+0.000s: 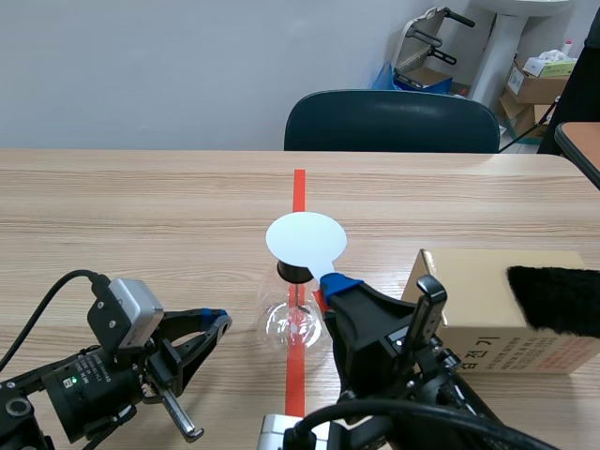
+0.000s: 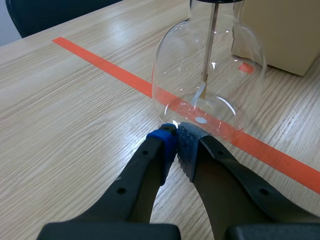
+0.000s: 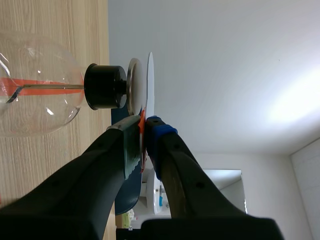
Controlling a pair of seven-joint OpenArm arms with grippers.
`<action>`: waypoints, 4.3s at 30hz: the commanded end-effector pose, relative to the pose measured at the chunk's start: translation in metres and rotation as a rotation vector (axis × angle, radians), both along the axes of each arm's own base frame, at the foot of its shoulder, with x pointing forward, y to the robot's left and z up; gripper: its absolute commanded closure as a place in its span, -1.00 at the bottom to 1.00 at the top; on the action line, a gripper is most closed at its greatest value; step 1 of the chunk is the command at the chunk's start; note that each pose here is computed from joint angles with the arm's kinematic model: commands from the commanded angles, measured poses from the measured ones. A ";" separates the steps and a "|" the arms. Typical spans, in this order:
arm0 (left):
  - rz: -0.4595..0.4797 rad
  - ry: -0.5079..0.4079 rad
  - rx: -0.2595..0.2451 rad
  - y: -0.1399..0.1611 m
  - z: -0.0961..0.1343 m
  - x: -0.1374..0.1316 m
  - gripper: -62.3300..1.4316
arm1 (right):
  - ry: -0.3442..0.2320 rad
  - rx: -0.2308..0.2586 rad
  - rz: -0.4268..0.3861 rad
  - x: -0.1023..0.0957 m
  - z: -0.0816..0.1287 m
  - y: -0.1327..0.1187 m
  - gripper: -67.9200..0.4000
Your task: Do the electroscope experiment
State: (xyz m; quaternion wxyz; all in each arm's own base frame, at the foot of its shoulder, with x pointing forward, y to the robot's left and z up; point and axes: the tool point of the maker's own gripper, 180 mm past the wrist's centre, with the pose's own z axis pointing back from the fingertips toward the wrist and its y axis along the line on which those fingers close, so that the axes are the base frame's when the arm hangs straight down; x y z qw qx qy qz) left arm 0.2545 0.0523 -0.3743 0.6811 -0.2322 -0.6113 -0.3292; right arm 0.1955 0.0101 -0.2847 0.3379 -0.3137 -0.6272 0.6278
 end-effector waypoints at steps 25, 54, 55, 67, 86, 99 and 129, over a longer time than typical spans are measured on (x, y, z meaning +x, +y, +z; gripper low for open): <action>-0.006 -0.025 -0.035 -0.007 0.010 0.001 0.82 | -0.041 0.001 -0.323 0.031 0.011 -0.053 0.94; -0.006 -0.025 -0.035 -0.007 0.010 0.001 0.82 | -0.038 0.000 -0.480 0.037 0.011 -0.081 0.94; -0.006 -0.025 -0.035 -0.007 0.010 0.001 0.82 | -0.038 0.000 -0.480 0.037 0.011 -0.081 0.94; -0.006 -0.025 -0.035 -0.007 0.010 0.001 0.82 | -0.038 0.000 -0.480 0.037 0.011 -0.081 0.94; -0.006 -0.028 -0.038 -0.007 0.011 0.001 0.82 | -0.038 0.000 -0.479 0.037 0.011 -0.081 0.94; -0.008 -0.035 -0.047 -0.007 0.013 0.001 0.82 | -0.037 0.000 -0.479 0.037 0.011 -0.081 0.94; -0.016 -0.058 -0.081 -0.013 0.020 0.000 0.82 | -0.108 0.067 -0.482 0.014 0.023 -0.084 0.94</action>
